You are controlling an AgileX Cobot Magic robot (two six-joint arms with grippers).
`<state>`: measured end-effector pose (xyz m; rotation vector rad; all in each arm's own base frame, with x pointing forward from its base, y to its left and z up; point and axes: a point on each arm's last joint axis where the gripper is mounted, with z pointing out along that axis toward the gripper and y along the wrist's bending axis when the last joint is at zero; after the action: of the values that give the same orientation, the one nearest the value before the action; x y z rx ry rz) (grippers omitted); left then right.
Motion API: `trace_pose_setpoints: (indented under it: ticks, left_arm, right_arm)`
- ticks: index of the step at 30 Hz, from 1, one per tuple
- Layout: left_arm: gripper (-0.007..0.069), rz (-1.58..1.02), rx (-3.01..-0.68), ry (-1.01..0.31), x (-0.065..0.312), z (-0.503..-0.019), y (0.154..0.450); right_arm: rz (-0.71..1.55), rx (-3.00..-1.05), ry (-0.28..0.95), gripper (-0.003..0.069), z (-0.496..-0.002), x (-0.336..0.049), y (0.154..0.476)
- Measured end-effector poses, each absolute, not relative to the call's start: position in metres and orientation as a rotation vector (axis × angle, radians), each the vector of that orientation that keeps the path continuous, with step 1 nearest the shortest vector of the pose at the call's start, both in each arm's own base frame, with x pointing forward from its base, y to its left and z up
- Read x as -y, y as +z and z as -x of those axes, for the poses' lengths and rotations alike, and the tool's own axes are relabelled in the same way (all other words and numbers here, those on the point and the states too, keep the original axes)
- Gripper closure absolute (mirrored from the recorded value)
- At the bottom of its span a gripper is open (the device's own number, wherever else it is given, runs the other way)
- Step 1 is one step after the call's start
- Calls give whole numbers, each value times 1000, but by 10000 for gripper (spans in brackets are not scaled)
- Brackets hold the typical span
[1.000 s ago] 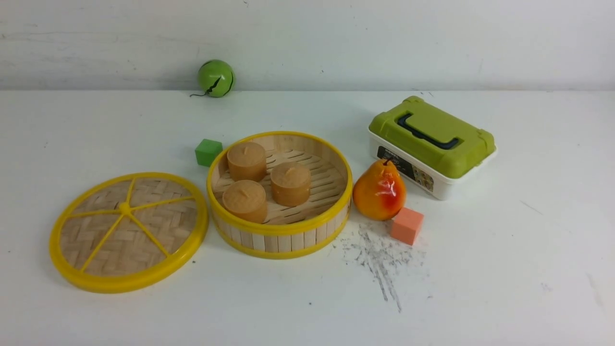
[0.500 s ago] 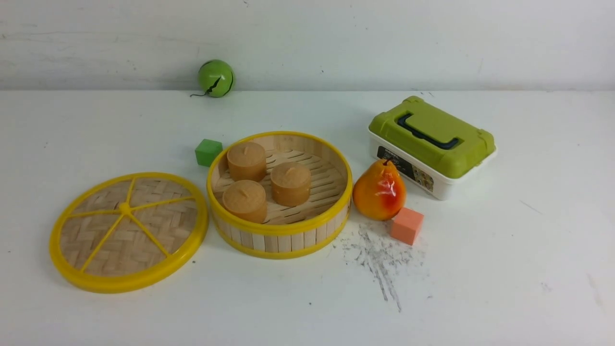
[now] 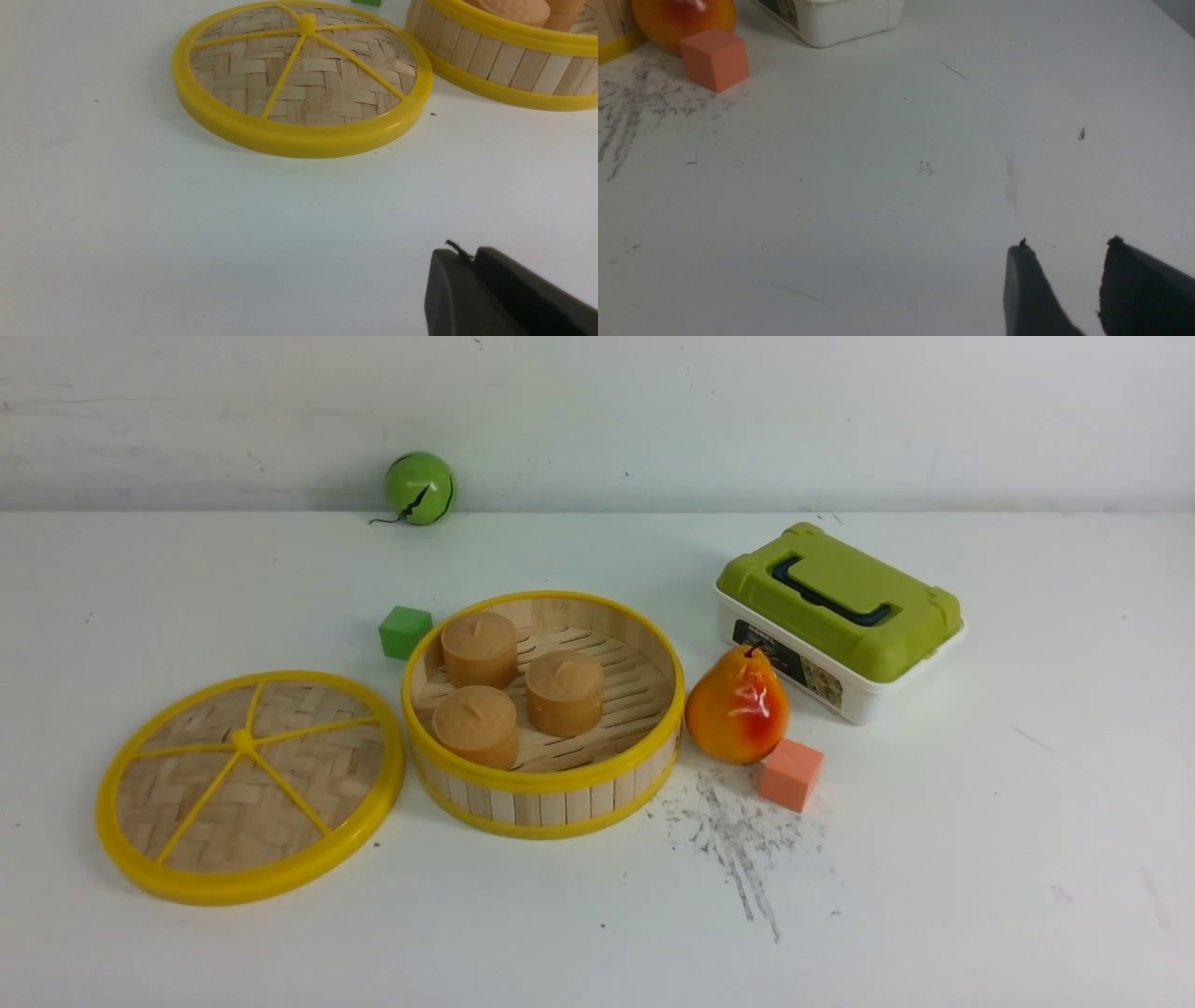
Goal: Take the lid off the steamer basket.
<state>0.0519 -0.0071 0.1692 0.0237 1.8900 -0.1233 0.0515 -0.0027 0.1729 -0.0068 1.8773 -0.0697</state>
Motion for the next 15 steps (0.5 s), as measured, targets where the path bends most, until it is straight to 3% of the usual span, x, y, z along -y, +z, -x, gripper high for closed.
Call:
trace_pose_setpoints:
  ticks: [15]
  left_arm:
    - [563, -24, -1890, -123, 7, -52, 169]
  right_arm:
    - [7, -1877, -70, 419, -52, 3, 173]
